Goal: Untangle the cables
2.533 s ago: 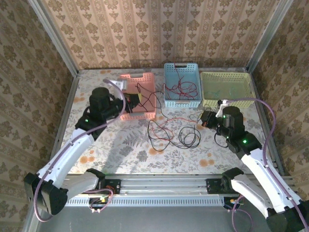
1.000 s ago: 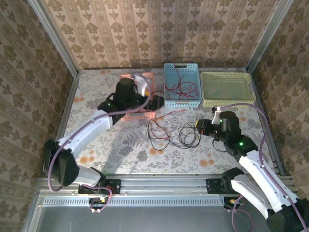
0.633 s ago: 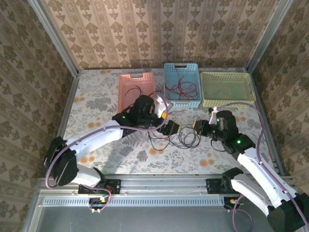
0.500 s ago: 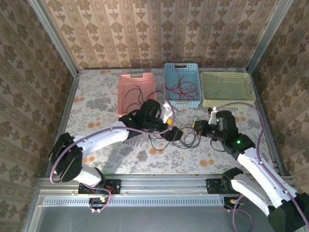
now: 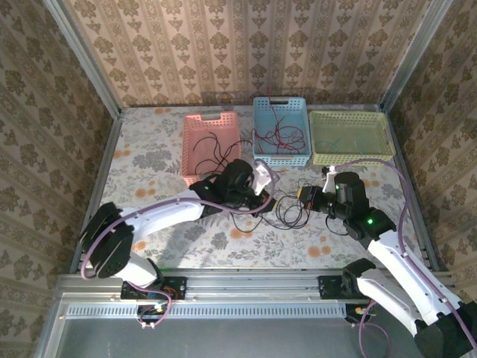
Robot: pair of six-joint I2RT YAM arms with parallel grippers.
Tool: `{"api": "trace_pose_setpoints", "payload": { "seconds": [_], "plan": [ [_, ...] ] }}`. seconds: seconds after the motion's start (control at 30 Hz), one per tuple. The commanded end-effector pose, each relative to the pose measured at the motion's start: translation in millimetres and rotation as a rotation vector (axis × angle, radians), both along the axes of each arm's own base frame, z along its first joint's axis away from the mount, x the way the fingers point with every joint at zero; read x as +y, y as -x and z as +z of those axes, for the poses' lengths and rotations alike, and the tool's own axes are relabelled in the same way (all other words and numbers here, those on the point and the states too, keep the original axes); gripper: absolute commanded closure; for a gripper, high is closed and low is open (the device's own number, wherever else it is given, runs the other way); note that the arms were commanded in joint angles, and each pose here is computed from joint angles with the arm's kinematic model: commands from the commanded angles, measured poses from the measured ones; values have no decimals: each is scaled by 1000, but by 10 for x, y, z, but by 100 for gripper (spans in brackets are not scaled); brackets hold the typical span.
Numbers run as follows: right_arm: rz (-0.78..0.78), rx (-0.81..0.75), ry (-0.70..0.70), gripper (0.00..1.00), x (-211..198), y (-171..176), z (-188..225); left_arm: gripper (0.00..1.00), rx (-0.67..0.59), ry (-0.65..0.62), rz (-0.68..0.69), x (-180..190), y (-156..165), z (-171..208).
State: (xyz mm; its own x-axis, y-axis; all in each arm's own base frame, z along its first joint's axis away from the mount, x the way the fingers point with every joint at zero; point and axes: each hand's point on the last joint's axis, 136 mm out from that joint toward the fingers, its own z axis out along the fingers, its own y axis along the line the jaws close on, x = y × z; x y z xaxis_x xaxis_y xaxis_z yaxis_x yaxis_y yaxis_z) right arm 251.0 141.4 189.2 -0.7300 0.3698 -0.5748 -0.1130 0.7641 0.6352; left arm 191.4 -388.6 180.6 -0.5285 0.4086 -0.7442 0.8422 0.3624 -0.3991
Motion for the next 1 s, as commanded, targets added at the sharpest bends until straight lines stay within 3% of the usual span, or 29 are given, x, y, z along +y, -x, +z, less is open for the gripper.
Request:
{"api": "trace_pose_setpoints", "payload": {
  "seconds": [0.0,0.23,0.4,0.43,0.5,0.53,0.67,0.83,0.97],
  "plan": [
    [-5,-23,26,96,-31,-2,33,100,-89,36,123,237,-233,230],
    [-33,-7,50,86,-81,-31,-100,100,-178,99,193,553,-273,730],
    [-49,10,62,89,-103,-59,-203,100,-232,148,217,719,-256,1135],
    [-59,17,70,85,-120,-67,-232,100,-242,159,220,743,-252,1211],
    [-70,33,84,67,-142,-80,-295,100,-267,172,237,804,-265,1357],
    [-74,38,88,64,-149,-85,-320,100,-275,177,244,831,-266,1425],
    [-126,78,128,64,-262,-119,-505,100,-304,215,279,958,-311,1689],
    [-157,117,141,72,-331,-143,-653,100,-331,212,324,1104,-422,1920],
    [-173,116,118,64,-364,-152,-664,100,-362,220,366,1230,-566,2098]
  ]
}}
